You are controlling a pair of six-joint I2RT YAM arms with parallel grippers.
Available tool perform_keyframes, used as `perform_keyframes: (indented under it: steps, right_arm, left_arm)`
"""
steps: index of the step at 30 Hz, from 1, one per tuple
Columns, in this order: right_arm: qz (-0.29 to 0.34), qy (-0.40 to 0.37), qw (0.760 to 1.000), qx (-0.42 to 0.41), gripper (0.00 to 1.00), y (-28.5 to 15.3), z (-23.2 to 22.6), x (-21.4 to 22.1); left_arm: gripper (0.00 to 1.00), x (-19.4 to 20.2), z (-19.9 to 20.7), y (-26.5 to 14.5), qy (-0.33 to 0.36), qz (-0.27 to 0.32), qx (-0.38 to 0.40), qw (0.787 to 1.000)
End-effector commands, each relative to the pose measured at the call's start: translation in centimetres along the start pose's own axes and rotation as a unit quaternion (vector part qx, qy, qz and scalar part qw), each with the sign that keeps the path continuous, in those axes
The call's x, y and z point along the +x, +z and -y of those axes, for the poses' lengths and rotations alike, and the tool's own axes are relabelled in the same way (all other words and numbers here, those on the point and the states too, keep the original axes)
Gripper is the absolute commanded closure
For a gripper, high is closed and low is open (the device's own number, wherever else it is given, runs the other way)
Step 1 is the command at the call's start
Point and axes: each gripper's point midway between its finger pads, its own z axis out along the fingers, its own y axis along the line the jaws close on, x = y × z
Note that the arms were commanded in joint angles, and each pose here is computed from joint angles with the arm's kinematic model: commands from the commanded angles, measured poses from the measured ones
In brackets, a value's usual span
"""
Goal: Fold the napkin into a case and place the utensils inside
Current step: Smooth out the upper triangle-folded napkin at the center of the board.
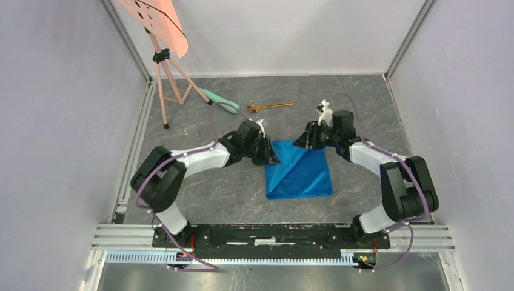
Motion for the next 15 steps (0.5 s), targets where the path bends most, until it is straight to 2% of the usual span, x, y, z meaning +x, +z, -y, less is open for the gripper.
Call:
perform_keyframes:
  steps: [1,4,7,15]
  right_arm:
    - [0.014,-0.009,1.0,-0.021,0.48,-1.2,1.1,0.5]
    - [0.033,0.01,0.999,-0.014,0.52,-1.3,2.6,-0.1]
    - [0.044,0.037,0.998,-0.029,0.56,-0.9,3.3,-0.8]
    - [0.053,0.062,0.997,-0.001,0.57,0.1,6.5,-2.1]
  left_arm:
    - [0.75,-5.7,2.3,3.0,0.005,0.047,0.041,0.998]
    - [0.83,-7.7,0.9,5.3,0.006,0.052,0.017,0.998]
    - [0.87,-9.6,-1.2,5.9,0.009,0.077,-0.017,0.997]
    - [0.88,-11.5,-3.8,6.6,-0.01,0.085,-0.032,0.996]
